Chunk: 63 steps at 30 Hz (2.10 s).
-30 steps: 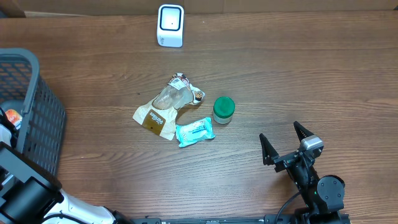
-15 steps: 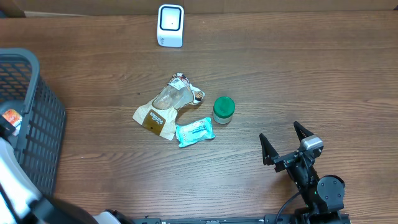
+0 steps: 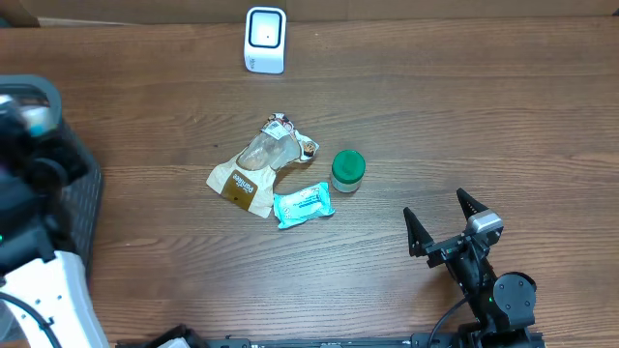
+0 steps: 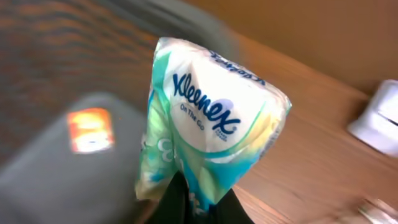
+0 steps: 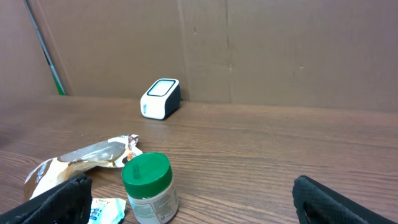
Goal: Scan the item barcode
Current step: 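Carry the Kleenex pack toward the scanner and drop it on the table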
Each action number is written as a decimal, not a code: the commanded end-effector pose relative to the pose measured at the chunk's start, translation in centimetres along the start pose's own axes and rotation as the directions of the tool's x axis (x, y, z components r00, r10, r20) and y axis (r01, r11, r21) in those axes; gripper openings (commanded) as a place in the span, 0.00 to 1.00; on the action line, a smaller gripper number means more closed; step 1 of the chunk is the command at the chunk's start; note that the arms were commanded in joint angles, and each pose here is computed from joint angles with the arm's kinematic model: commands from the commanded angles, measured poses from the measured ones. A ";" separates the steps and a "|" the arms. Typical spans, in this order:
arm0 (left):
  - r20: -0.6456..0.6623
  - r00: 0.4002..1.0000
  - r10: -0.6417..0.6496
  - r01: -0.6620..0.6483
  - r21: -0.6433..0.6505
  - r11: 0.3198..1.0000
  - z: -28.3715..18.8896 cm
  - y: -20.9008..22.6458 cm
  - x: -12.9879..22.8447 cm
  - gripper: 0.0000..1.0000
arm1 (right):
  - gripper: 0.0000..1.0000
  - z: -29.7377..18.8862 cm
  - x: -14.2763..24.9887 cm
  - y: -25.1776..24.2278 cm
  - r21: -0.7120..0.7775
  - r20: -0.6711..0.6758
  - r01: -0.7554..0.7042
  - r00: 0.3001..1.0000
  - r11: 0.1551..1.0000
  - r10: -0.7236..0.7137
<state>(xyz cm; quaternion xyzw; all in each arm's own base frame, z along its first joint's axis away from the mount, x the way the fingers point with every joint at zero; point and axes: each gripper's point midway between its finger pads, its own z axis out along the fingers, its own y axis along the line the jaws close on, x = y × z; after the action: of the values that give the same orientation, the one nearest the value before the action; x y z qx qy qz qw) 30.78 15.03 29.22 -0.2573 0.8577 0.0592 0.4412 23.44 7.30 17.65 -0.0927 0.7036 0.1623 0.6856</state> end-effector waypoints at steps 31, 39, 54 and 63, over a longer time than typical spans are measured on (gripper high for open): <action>-0.334 0.614 0.715 -0.482 0.560 0.674 0.9 -22.3 28.7 0.04 | 1.00 0.0 0.2 0.1 -0.007 0.005 0.001 1.000 1.000 -0.001; -0.154 0.537 0.829 -0.677 0.507 0.533 2.8 -25.4 29.9 0.08 | 1.00 0.0 0.2 0.1 -0.007 0.005 0.001 1.000 1.000 -0.001; -0.047 0.633 0.773 -0.650 0.509 0.564 0.3 -29.3 23.9 1.00 | 1.00 0.0 0.2 0.1 -0.007 0.005 0.001 1.000 1.000 -0.001; 0.056 0.812 0.582 -0.547 0.423 0.722 -4.7 -27.3 8.0 1.00 | 1.00 0.0 0.2 0.1 -0.007 0.005 0.001 1.000 1.000 -0.001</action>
<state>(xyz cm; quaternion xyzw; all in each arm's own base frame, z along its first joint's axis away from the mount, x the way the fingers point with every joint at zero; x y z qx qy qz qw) 35.71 -17.41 23.13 0.1730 0.9183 -0.0152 0.3558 23.44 7.30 17.64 -0.0925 0.7037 0.1624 0.6854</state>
